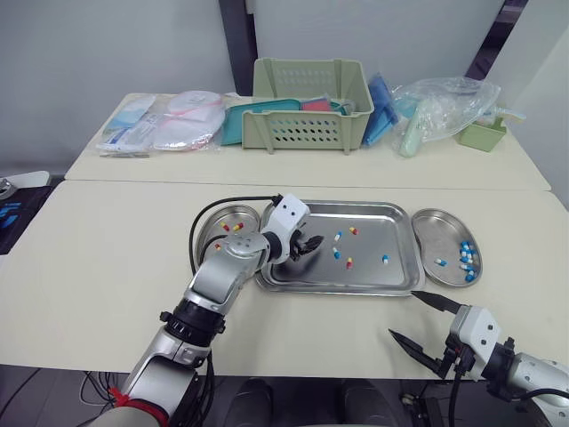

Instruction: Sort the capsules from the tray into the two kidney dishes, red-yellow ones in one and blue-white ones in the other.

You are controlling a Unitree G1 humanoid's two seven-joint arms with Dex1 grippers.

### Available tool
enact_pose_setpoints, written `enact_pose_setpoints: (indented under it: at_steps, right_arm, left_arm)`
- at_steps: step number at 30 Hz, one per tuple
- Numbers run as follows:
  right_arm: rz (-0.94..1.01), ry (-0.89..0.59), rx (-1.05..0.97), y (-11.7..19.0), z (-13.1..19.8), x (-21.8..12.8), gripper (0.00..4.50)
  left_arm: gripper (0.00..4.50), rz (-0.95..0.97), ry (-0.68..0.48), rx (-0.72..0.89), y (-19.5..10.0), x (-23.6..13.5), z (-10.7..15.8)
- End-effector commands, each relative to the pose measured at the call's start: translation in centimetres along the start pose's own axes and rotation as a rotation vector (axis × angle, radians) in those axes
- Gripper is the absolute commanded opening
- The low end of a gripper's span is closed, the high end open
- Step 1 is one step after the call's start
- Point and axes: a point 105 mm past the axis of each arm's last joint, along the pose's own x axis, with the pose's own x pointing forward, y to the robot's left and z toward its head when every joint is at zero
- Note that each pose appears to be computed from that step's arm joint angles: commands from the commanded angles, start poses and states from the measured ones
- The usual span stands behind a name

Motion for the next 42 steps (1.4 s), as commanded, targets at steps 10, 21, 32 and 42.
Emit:
enact_pose_setpoints:
  at_steps: [10,21,32,42]
  right_arm:
    - [-0.020,-0.041,-0.024,0.5,1.3,0.2,4.50]
    - [-0.021,-0.041,-0.031,0.5,1.7,0.3,4.50]
    - [0.119,-0.086,-0.074,1.3,2.6,1.8,4.50]
    - [0.236,-0.190,-0.108,0.9,4.8,5.1,4.50]
  left_arm:
    - [2.00,-0.084,0.057,0.020,-0.9,1.2,-1.2]
    - [0.03,-0.091,0.020,0.009,-0.6,0.3,-0.4]
    - [0.03,0.078,-0.082,-0.004,3.6,-8.8,3.8]
    - [0.03,0.284,0.013,-0.102,7.1,-13.7,0.4]
